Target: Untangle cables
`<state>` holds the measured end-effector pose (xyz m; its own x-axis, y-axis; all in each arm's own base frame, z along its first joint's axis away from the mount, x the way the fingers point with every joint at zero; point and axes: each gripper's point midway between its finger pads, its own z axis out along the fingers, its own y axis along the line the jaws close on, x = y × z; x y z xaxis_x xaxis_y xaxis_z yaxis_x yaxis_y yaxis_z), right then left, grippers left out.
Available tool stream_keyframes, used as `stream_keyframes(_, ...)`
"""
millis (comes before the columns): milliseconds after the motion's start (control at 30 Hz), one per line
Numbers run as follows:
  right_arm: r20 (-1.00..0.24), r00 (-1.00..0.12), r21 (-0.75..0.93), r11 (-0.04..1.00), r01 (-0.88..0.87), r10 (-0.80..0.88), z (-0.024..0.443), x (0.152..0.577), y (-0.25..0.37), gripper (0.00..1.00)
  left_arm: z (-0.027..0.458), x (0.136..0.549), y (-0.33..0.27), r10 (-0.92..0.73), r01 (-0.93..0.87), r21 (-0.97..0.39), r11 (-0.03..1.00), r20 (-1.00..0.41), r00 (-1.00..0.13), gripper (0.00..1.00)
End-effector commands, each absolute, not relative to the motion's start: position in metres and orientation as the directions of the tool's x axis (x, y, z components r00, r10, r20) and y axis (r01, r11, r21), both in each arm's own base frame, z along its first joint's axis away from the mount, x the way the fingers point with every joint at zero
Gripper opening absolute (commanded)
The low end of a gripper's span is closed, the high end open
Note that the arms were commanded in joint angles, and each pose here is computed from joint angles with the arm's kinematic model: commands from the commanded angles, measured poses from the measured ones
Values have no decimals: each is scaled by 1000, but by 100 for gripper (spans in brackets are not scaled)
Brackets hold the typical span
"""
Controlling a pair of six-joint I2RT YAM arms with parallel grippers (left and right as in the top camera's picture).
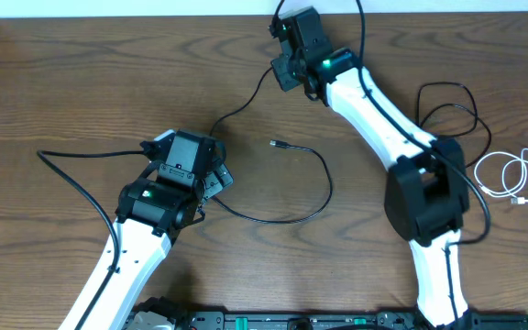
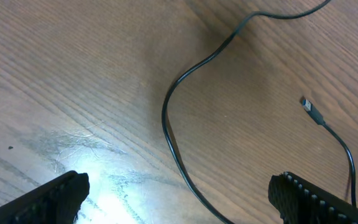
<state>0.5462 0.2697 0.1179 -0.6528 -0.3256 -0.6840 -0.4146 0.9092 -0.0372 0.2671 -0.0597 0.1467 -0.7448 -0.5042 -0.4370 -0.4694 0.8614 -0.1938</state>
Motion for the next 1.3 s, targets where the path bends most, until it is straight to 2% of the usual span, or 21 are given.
stream_keyframes(0, -691, -645, -79, 921, -381, -326, 106, 562, 256, 7, 150, 270, -55, -498, -472, -178, 863, -456, -738, 98)
stream_keyframes(467, -695, -662, -79, 944, -319, -282, 40, 597, 228, 20, 150, 270, -55, -498, -472, -178, 863, -456, -738, 98)
stream_keyframes(700, -672, -686, -80, 949, -305, -278, 7, 601, 217, 44, 150, 270, -55, -498, -472, -178, 863, -456, -738, 98)
stream_keyframes(800, -651, -704, -82, 948, -306, -284, -2, 597, 215, 47, 150, 270, -55, -498, -472, -178, 863, -456, -738, 98)
stream_keyframes(900, -605, -738, -84, 946, -312, -297, -11, 587, 211, 40, 150, 270, -55, -498, -473, -177, 863, -456, -738, 98)
stream_keyframes(1067, -482, -813, -91, 942, -324, -326, -31, 559, 200, 15, 150, 270, -55, -498, -472, -178, 863, -456, -738, 98)
stream_keyframes(1200, -349, -870, -96, 937, -336, -348, -46, 529, 188, 1, 150, 270, -55, -498, -472, -178, 863, -456, -738, 98)
stream_keyframes(1267, -279, -891, -97, 934, -344, -357, -52, 512, 182, 1, 150, 270, -55, -498, -473, -177, 863, -456, -738, 98)
